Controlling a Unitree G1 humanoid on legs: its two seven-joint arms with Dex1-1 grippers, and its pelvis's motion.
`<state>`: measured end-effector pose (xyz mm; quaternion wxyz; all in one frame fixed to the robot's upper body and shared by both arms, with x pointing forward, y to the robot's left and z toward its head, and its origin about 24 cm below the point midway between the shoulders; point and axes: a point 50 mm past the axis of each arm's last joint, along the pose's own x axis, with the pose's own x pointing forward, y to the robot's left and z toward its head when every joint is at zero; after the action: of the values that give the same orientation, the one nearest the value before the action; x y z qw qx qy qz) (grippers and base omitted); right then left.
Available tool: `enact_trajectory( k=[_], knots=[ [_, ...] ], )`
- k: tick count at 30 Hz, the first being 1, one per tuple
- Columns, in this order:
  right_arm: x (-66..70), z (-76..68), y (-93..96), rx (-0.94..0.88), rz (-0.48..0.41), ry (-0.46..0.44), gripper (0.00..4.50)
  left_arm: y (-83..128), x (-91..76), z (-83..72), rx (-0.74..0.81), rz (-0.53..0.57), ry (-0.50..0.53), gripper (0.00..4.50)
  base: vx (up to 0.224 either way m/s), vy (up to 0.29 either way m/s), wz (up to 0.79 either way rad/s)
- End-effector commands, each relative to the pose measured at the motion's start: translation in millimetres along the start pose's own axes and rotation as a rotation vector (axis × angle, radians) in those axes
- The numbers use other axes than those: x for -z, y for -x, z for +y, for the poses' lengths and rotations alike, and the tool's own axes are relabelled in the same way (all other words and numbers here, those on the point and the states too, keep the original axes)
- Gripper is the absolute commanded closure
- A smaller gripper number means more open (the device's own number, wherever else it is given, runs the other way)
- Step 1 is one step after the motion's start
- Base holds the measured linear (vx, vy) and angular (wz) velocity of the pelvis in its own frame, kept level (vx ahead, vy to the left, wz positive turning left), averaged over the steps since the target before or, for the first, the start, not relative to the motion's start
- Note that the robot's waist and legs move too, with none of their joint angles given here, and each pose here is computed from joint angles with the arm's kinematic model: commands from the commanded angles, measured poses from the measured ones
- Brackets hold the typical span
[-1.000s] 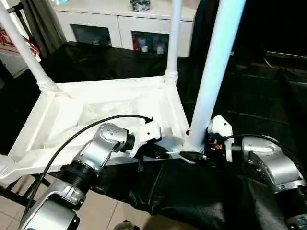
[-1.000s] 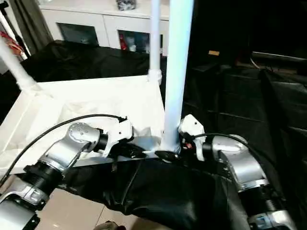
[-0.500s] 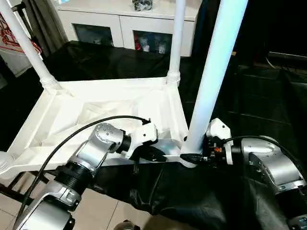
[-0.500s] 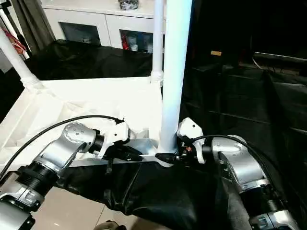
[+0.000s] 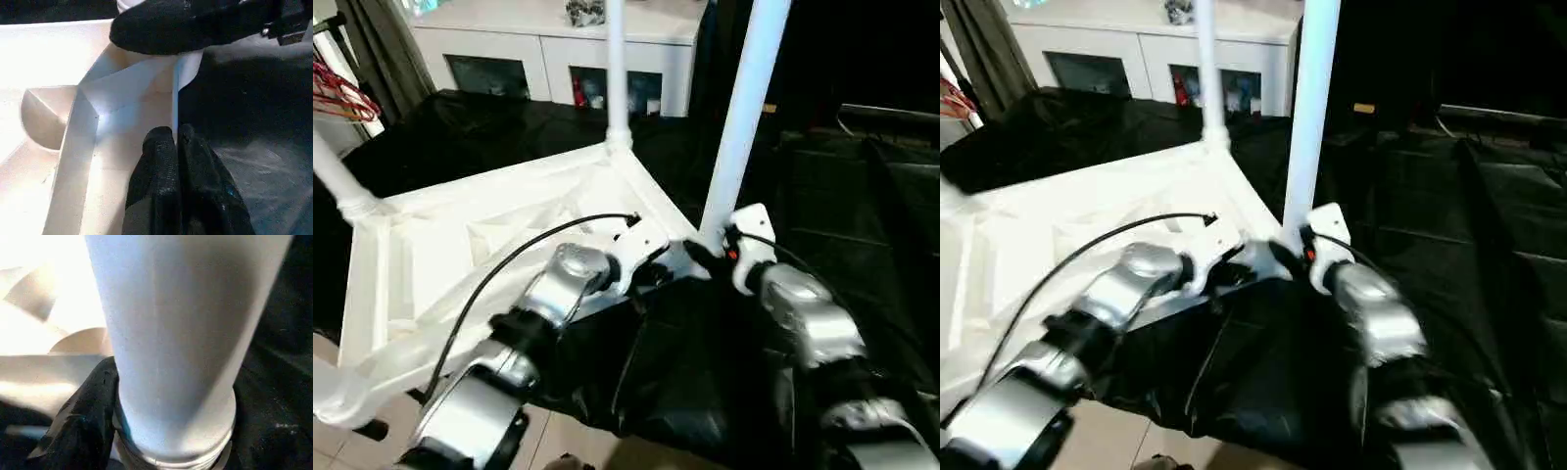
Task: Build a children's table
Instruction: Rotate leg to tighten
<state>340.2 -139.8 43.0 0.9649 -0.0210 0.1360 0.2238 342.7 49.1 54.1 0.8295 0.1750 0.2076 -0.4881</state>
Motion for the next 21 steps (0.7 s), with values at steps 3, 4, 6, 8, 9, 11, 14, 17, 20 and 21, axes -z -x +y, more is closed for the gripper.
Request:
enact_trajectory(
  k=[3, 4, 6, 8, 9, 11, 14, 17, 20, 21],
  knots=[
    [9.8, 29.8, -12.0, -0.089, 0.025, -0.035, 1.08, -1, -15.7, 5.6, -0.068, -0.047, -0.045, 4.50, 0.000, 0.000, 0.00],
    [9.7, 30.3, -12.4, -0.091, 0.024, -0.037, 0.98, -2, -15.9, 5.0, -0.063, -0.049, -0.049, 4.50, 0.000, 0.000, 0.00],
    [6.9, 29.3, -12.4, -0.105, 0.015, -0.020, 0.82, -1, -15.2, 1.7, -0.026, -0.064, -0.072, 4.50, 0.000, 0.000, 0.00],
    [4.1, 26.2, -11.1, -0.116, 0.010, 0.013, 0.63, 1, -15.9, -0.1, 0.002, -0.094, -0.090, 4.50, 0.000, 0.000, 0.00],
    [2.8, 23.7, -9.4, -0.136, 0.009, 0.035, 0.58, 2, -16.7, -0.6, 0.017, -0.116, -0.092, 4.50, 0.000, 0.000, 0.00],
    [1.8, 22.5, -6.9, -0.174, 0.007, 0.045, 0.52, 4, -15.8, -0.3, 0.025, -0.115, -0.093, 4.50, 0.000, 0.000, 0.00],
    [1.2, 20.0, 4.0, -0.303, 0.014, 0.132, 0.52, 9, -11.2, -0.4, 0.062, -0.112, -0.118, 4.50, 0.000, 0.000, 0.00],
    [1.4, 17.5, 12.9, -0.382, 0.022, 0.196, 0.52, 14, -7.6, -1.6, 0.100, -0.114, -0.136, 4.50, 0.000, 0.000, 0.00],
    [-1.3, 8.1, 30.7, -0.499, 0.042, 0.264, 0.52, 26, 0.7, -7.1, 0.220, -0.117, -0.179, 4.50, 0.000, 0.000, 0.00],
    [-1.7, 7.3, 32.5, -0.511, 0.044, 0.267, 0.52, 28, 1.6, -7.8, 0.233, -0.116, -0.184, 4.50, 0.000, 0.000, 0.00]
  ],
)
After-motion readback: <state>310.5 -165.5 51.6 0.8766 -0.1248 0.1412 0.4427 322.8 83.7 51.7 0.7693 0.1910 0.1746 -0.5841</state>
